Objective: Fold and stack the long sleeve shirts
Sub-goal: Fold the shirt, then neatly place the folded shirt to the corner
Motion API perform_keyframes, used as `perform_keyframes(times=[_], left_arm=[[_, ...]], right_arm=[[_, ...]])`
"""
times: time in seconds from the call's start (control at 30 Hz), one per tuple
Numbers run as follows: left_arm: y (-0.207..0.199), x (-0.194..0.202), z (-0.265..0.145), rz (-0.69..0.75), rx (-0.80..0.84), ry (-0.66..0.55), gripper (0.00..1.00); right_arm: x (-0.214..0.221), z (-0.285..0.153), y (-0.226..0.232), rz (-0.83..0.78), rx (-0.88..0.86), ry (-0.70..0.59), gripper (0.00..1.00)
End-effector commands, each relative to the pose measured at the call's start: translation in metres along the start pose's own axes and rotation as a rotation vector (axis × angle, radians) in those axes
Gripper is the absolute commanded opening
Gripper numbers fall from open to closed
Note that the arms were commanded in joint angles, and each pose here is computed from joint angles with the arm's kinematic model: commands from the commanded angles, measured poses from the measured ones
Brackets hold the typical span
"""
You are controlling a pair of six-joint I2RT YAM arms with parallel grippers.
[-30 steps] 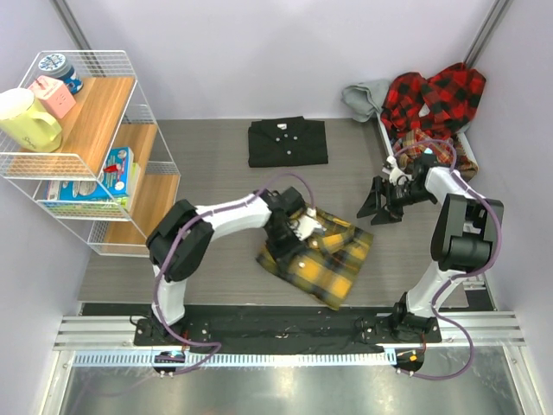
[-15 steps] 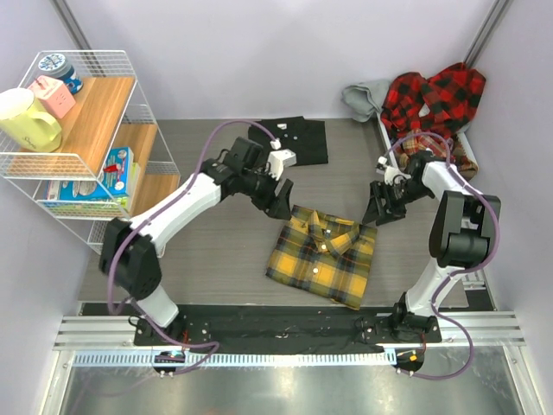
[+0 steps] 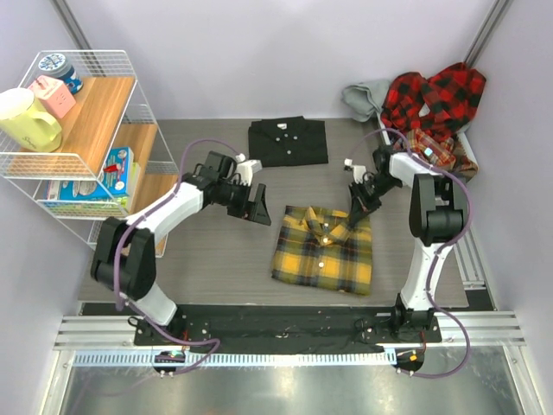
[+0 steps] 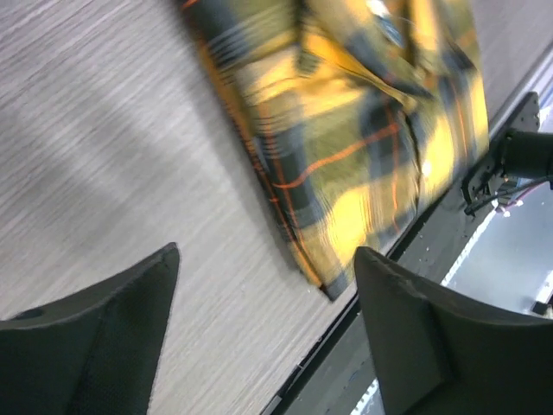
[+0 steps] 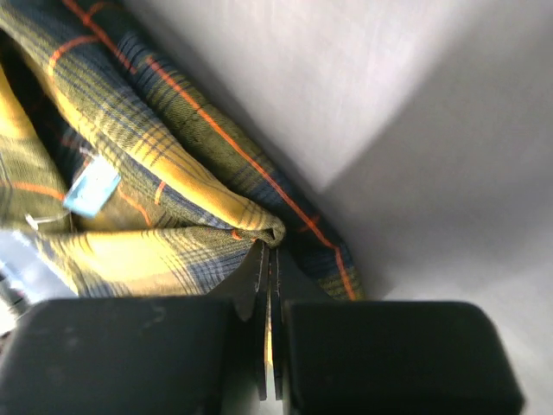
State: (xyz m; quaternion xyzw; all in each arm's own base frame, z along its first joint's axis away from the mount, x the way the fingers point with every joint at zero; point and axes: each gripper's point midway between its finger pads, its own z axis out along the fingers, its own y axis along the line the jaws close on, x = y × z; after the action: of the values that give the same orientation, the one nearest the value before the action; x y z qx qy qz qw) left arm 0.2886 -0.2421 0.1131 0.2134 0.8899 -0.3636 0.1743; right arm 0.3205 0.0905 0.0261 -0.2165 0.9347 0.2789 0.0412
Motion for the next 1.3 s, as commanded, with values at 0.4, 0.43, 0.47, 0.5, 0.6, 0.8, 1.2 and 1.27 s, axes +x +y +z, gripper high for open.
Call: perform_keyframes(times=[0.4,0.43,0.47,0.5,0.6,0.8,1.2,1.27], left_arm=[[-0.031,-0.047,-0.069,0.153,-0.109,-0.275,1.00],[-0.041,-0.043,-0.061,0.130,-0.022,-0.236,1.00],[-0.039,-0.037,-0.056,0.080,-0.013,-0.223,1.00],[-0.044,-0.046,-0.052,0.003,0.017,-0.277,1.00],[-0.040,-0.028,-0.032,-0.149,0.076,-0.322,0.92],[-0.031,0.000,0.036,-0.353,0.119,-0.291,0.81],[0.015,0.032,0.093,-0.542,-0.047,-0.229,0.52],[0.030,0.029,0.086,-0.549,-0.080,-0.231,0.41]], right_arm=[[-0.128,-0.122,0.031,-0.364,0.338,-0.331,0.64],[-0.124,-0.124,0.036,-0.363,0.330,-0.332,0.64],[-0.117,-0.121,0.037,-0.337,0.315,-0.316,0.65],[-0.103,-0.113,0.030,-0.301,0.297,-0.287,0.65],[-0.075,-0.092,0.014,-0.203,0.221,-0.230,0.67],[-0.029,-0.078,-0.031,0.029,0.100,-0.169,0.69],[0.026,-0.028,-0.032,0.140,0.023,-0.107,0.69],[0.025,-0.020,-0.025,0.145,0.002,-0.103,0.57]])
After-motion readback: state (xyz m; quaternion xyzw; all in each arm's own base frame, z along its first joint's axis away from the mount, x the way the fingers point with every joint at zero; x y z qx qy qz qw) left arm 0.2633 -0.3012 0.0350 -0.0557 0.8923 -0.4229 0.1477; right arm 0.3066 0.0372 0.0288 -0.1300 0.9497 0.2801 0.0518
